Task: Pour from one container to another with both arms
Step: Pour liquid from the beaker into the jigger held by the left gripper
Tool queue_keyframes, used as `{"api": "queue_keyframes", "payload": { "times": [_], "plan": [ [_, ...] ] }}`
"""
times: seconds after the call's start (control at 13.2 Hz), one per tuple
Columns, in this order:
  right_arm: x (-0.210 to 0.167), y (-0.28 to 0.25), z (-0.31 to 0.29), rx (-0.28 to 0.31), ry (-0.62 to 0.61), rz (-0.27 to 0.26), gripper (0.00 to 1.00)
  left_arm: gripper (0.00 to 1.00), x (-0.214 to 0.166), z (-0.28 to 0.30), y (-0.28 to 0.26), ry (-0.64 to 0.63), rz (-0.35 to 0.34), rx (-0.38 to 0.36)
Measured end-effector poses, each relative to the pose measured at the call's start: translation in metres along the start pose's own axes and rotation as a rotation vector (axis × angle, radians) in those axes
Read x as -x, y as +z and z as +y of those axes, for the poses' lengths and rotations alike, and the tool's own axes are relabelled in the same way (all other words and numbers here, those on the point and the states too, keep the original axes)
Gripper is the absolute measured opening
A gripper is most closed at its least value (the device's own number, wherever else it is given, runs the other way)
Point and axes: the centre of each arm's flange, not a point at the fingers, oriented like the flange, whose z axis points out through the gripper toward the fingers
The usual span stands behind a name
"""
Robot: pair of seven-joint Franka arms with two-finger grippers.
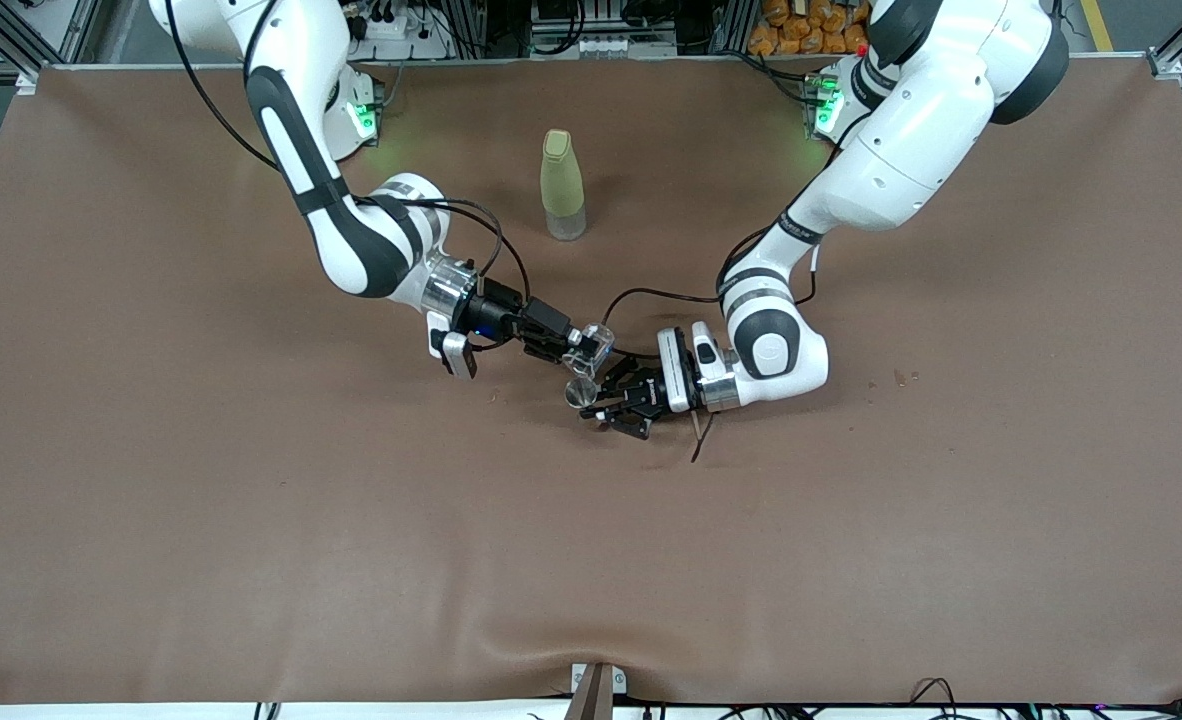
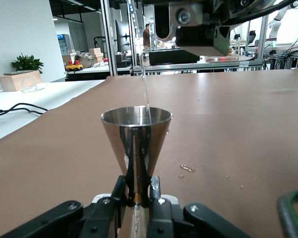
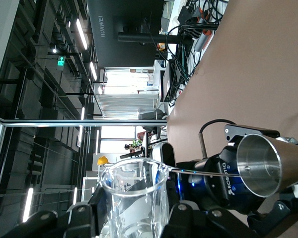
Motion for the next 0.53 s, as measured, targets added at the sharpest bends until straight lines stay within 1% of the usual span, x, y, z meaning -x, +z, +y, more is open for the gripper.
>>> {"api": "queue_keyframes", "payload": {
  "times": [0.53],
  "plan": [
    [-0.0013, -0.0007, 0.0001, 0.001, 0.04, 0.003, 0.5, 0.22, 0.0015, 0.0013, -0.0001, -0.01, 0.002, -0.005]
  ]
}}
